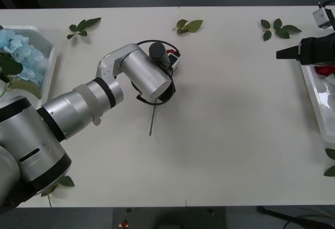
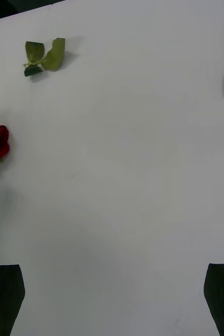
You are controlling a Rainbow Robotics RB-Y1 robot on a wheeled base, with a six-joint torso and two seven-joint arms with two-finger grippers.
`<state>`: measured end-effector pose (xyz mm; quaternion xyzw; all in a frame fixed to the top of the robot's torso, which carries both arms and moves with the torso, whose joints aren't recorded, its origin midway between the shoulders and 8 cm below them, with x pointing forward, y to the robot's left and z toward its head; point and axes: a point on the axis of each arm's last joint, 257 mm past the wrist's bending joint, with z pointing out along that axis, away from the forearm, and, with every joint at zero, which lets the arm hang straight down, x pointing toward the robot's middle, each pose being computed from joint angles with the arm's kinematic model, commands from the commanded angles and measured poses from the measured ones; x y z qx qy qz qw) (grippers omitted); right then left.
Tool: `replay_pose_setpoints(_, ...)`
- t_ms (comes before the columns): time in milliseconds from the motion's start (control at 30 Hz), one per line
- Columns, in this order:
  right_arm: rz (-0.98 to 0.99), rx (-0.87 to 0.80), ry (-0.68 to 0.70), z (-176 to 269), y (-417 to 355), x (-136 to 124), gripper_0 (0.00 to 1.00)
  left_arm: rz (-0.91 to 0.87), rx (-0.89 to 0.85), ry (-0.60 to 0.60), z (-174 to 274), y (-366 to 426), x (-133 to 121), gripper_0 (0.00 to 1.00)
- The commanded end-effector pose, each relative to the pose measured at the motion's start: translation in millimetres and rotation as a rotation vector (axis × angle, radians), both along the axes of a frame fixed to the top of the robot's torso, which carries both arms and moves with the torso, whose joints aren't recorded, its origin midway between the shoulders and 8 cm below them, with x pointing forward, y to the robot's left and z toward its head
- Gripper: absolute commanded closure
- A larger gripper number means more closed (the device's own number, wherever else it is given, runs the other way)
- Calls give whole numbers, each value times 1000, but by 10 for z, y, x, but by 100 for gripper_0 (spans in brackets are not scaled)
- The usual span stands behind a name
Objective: Put the red flowers into the right box and the blue flowers into the left box
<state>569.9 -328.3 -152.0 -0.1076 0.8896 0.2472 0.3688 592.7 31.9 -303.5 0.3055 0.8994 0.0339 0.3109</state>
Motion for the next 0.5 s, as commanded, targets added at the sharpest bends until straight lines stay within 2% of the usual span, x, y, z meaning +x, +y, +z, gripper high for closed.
replay_pose_setpoints(33,64,64,-27,167,204,-155,0,-69,-88,-53,415,-371,56,100)
replay_pose_setpoints(267,162,240,-34,204,697,-396,0,-106,-224,-32,705,-386,-74,100)
replay_pose_setpoints(500,404,331,-28,185,1140,-853,0,-190,-367,-62,1121,-325,-289,100)
